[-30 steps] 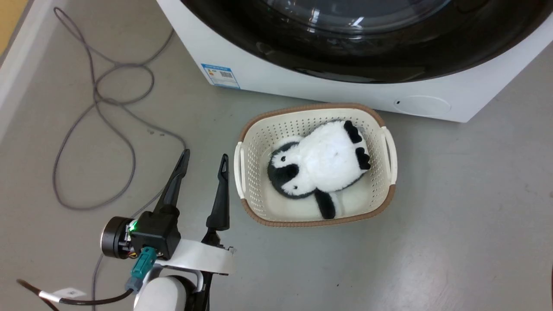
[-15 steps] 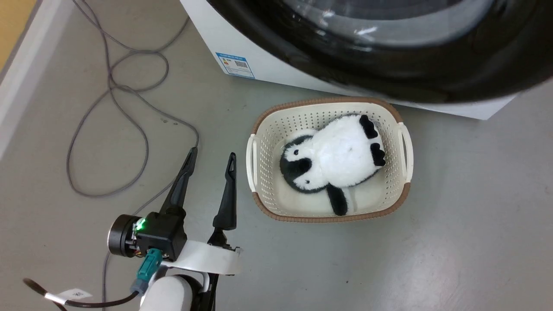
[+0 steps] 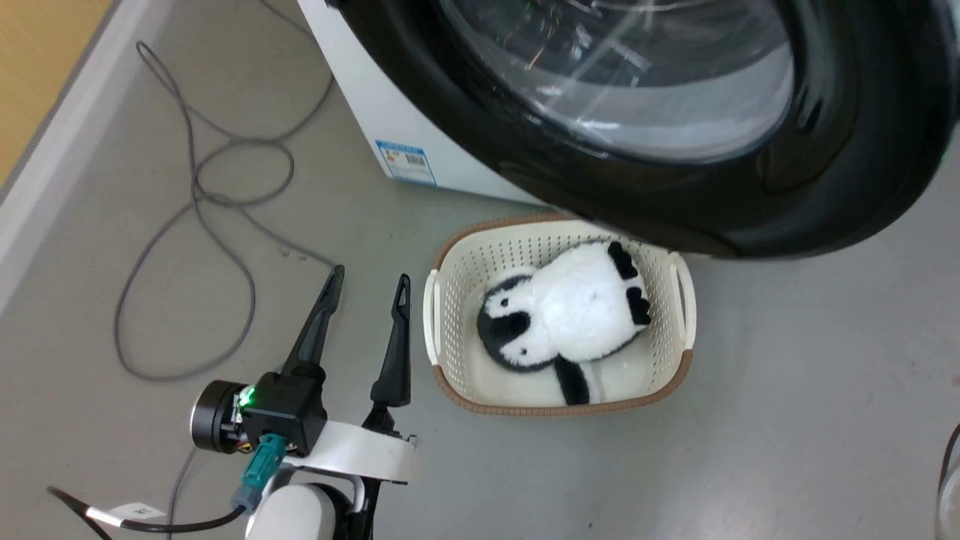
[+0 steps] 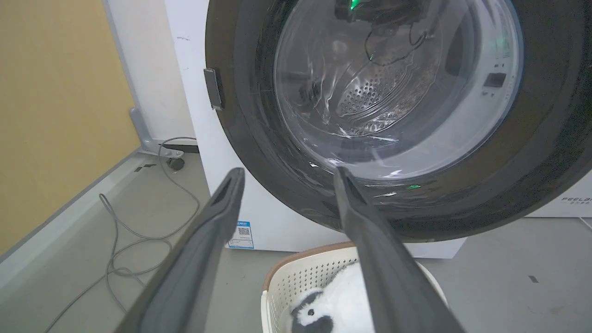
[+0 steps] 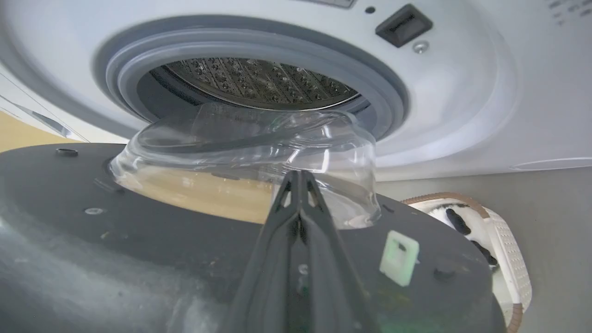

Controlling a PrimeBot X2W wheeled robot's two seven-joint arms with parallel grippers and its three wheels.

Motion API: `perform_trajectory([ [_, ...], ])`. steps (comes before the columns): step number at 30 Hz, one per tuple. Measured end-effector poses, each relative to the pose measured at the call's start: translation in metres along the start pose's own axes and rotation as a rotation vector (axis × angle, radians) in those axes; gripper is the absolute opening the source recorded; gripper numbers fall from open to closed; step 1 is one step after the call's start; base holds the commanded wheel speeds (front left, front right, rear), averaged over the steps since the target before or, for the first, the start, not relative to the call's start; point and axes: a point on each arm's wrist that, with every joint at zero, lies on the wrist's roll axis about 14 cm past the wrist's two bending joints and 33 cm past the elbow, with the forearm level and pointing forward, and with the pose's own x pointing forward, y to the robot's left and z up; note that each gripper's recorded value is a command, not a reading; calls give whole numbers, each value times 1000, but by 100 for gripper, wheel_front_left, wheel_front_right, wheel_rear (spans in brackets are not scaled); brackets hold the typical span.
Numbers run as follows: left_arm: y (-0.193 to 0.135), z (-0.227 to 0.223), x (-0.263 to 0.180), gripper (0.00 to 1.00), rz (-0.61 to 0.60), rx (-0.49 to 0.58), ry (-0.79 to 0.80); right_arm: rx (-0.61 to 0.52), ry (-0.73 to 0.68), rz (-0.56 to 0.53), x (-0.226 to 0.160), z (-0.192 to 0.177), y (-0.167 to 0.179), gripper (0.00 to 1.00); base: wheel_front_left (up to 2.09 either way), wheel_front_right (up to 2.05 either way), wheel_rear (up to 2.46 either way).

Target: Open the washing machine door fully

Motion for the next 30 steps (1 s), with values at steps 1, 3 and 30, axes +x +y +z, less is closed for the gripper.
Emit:
perform_trajectory([
  [1,0,2,-1,100,0,-2,-4,-1,4,-2,-4,-2,0,0,0,0,0],
  [3,0,6,-4,100,1,-7,-14,-6,19,-6,-11,-9,1,0,0,0,0],
  [30,14,47,-65,100,47,-33,-125,3,309,195,-86,-157,56,0,0,0,0],
])
